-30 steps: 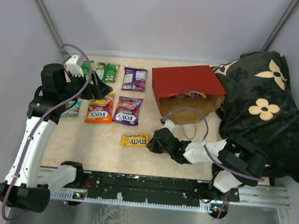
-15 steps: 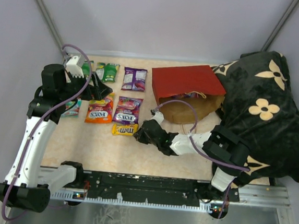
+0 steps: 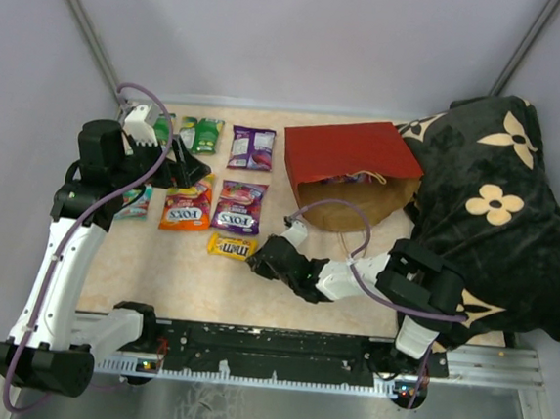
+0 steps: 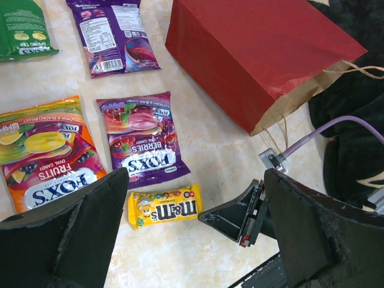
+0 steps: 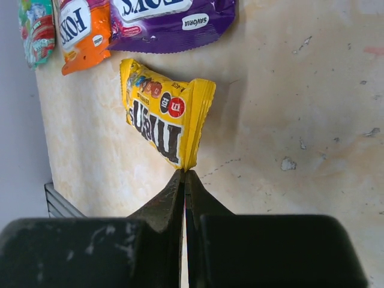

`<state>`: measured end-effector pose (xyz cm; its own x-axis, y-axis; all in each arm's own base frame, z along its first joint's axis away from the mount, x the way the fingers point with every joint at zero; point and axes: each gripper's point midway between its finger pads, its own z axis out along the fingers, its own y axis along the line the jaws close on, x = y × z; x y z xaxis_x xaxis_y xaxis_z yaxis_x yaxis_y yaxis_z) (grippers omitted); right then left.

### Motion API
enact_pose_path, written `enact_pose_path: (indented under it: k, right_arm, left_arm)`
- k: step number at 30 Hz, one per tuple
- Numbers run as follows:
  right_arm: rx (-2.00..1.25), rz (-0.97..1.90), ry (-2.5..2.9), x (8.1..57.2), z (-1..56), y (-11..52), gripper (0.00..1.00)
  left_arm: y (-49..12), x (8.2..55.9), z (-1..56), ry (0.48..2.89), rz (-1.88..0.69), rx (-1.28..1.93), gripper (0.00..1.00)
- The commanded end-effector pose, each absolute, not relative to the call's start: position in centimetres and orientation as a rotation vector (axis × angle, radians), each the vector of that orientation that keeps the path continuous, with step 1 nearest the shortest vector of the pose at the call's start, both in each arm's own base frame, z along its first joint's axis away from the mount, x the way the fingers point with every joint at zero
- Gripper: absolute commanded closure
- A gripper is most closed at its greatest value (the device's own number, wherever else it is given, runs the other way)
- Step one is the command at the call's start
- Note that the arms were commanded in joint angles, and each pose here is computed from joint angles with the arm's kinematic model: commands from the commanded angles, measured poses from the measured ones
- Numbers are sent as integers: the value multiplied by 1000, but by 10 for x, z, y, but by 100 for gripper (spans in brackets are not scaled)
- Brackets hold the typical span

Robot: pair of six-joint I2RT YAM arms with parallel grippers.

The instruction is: Take the snacks out of the paper bag

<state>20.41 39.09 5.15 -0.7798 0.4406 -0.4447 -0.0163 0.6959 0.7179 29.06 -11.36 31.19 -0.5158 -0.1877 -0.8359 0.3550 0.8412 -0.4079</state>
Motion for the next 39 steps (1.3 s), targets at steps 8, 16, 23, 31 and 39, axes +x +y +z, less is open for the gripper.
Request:
enact_pose_path:
  k: [8, 16, 23, 31, 39]
  right_arm:
    - [221, 866, 2155, 216, 97, 358, 17]
    - [152, 795, 1947, 204, 165, 263, 1]
    - [342, 820, 1944, 216, 144, 170, 2]
    - [568, 1032, 1867, 272, 142, 124, 16]
    - [812, 1216, 1663, 342, 161, 128, 30]
  left_arm:
    - [-110, 289, 306, 2011, -654, 127, 0]
    - [-113, 293, 291, 2027, -672, 130, 0]
    - [-123, 297, 287, 2011, -748, 148, 0]
    - [-128, 296, 278, 2010, -783, 154, 0]
    - [-129, 296, 276, 2013, -798, 151, 0]
